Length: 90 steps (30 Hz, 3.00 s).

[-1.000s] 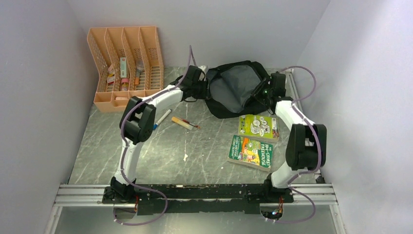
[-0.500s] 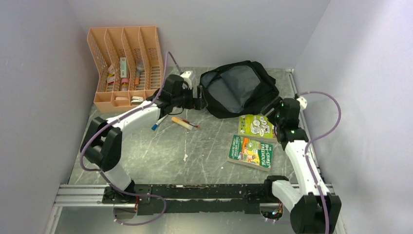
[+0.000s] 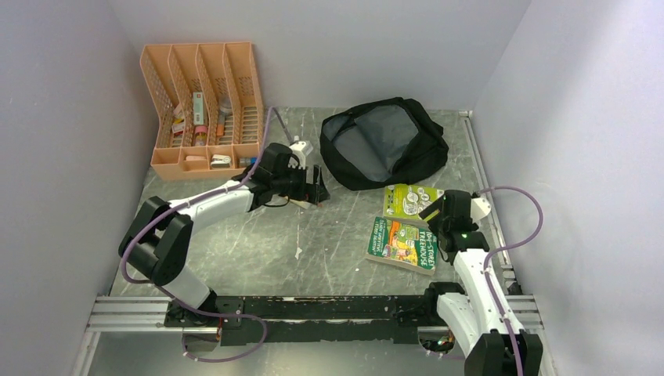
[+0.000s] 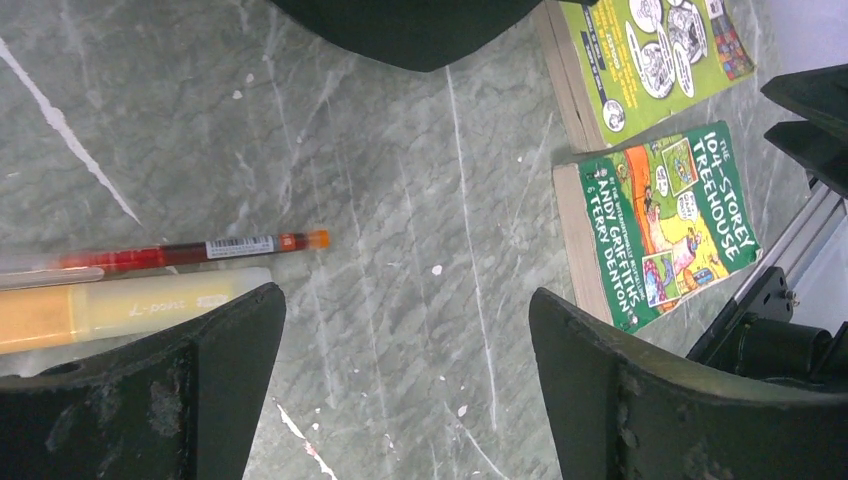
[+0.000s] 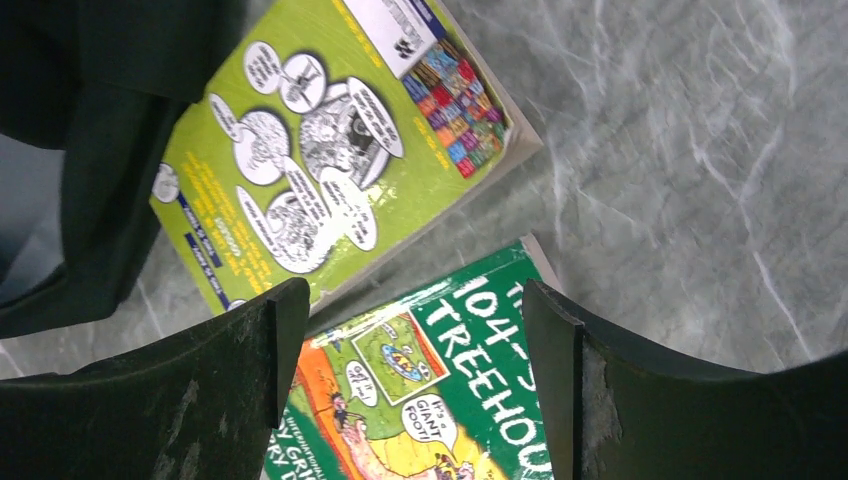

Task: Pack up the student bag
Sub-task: Move the student bag to the center of the board, then move the book to the center of the board.

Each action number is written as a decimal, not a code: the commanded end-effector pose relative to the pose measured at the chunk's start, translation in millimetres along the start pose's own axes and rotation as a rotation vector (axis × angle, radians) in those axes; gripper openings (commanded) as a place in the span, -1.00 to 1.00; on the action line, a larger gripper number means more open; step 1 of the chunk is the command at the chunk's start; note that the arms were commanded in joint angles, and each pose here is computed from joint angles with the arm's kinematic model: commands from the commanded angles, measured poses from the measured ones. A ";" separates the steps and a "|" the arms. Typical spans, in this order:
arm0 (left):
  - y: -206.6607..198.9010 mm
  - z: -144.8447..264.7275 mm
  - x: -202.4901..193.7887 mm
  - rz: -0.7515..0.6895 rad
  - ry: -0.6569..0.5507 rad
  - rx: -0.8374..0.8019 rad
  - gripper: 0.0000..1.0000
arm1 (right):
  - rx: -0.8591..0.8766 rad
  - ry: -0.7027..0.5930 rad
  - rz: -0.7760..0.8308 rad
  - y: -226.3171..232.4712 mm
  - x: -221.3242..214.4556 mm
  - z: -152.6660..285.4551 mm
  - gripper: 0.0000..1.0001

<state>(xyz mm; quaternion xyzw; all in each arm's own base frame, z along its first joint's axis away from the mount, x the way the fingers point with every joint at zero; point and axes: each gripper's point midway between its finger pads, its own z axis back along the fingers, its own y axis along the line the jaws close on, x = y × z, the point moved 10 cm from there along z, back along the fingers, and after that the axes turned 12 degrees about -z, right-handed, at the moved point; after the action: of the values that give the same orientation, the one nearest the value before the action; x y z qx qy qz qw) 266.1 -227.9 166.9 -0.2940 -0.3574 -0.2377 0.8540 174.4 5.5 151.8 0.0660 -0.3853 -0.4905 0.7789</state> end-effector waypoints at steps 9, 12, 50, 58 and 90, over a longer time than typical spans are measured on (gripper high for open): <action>-17.3 -1.9 11.0 -0.057 -0.013 -0.046 0.87 | -0.063 0.060 -0.045 -18.4 -18.0 -10.3 0.64; -19.1 -2.9 10.3 -0.062 -0.016 -0.054 0.86 | -0.041 0.100 -0.062 -18.9 -24.1 -13.0 0.63; -33.7 -3.1 -4.6 -0.059 0.036 -0.066 0.79 | -0.197 -0.001 -0.211 -32.3 -27.5 -23.7 0.63; -34.9 -7.6 -9.8 -0.045 0.051 -0.079 0.77 | 0.049 0.288 -0.197 -28.9 -54.1 -5.8 0.56; -20.4 36.5 -77.0 0.153 0.160 0.246 0.73 | 0.425 0.677 0.273 18.8 -142.2 40.1 0.32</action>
<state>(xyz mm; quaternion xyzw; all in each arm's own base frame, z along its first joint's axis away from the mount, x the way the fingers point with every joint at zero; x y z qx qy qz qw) 189.5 -216.6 127.5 -0.2568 -0.2734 -0.1986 0.9055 124.5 137.6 101.0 0.3604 -0.1718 -0.2668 0.8772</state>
